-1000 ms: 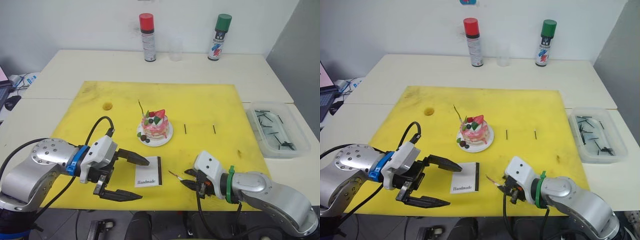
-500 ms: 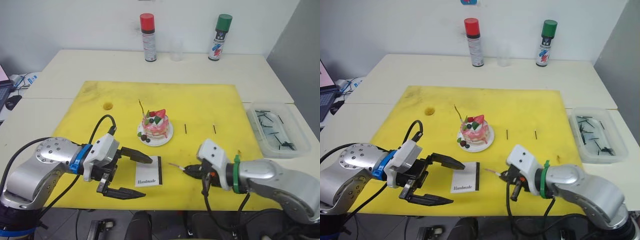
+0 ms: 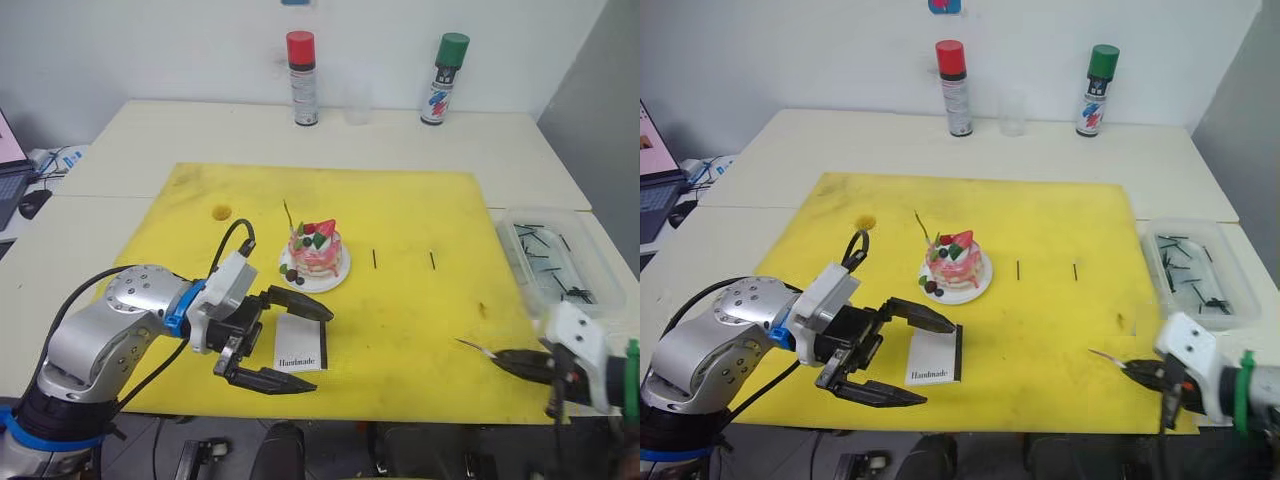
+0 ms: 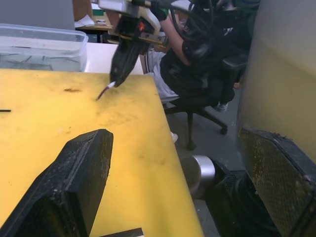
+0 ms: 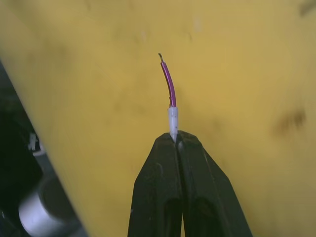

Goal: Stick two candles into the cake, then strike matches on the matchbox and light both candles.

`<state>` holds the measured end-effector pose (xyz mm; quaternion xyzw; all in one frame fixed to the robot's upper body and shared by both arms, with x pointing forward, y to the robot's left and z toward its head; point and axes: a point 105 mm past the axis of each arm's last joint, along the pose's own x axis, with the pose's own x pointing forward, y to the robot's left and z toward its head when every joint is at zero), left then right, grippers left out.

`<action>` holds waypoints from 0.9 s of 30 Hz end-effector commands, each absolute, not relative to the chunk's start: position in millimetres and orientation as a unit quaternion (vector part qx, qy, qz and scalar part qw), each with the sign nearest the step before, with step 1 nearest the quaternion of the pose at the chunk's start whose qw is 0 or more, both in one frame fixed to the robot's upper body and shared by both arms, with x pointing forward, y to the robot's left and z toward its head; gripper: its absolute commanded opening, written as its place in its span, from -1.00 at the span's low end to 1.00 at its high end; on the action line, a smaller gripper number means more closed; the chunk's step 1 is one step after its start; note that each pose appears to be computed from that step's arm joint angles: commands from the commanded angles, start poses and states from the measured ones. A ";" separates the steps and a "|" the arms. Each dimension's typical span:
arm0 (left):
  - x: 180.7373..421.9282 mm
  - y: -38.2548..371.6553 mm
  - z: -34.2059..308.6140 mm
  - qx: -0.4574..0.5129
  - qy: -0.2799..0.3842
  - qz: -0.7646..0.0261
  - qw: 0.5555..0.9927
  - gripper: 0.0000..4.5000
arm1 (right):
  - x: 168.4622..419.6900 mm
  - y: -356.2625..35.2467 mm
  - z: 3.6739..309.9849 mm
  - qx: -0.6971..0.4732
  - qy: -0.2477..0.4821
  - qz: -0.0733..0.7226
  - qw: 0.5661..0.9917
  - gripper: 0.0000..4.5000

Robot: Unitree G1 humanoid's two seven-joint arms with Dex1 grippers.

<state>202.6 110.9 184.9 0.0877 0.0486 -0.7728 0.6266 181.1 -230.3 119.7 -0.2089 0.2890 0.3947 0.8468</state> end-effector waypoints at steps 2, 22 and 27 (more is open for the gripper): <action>199.0 105.4 189.5 0.092 0.034 -0.782 0.615 1.00 | 175.9 -249.0 118.6 -0.234 0.277 0.385 0.849 -0.98; 202.2 90.4 197.0 0.093 0.018 -0.790 0.605 1.00 | 169.5 -255.4 108.7 -0.234 0.297 0.405 0.833 0.39; 206.6 91.9 193.1 0.108 0.019 -0.778 0.619 1.00 | 166.5 -246.5 127.6 -0.257 0.303 0.413 0.820 0.39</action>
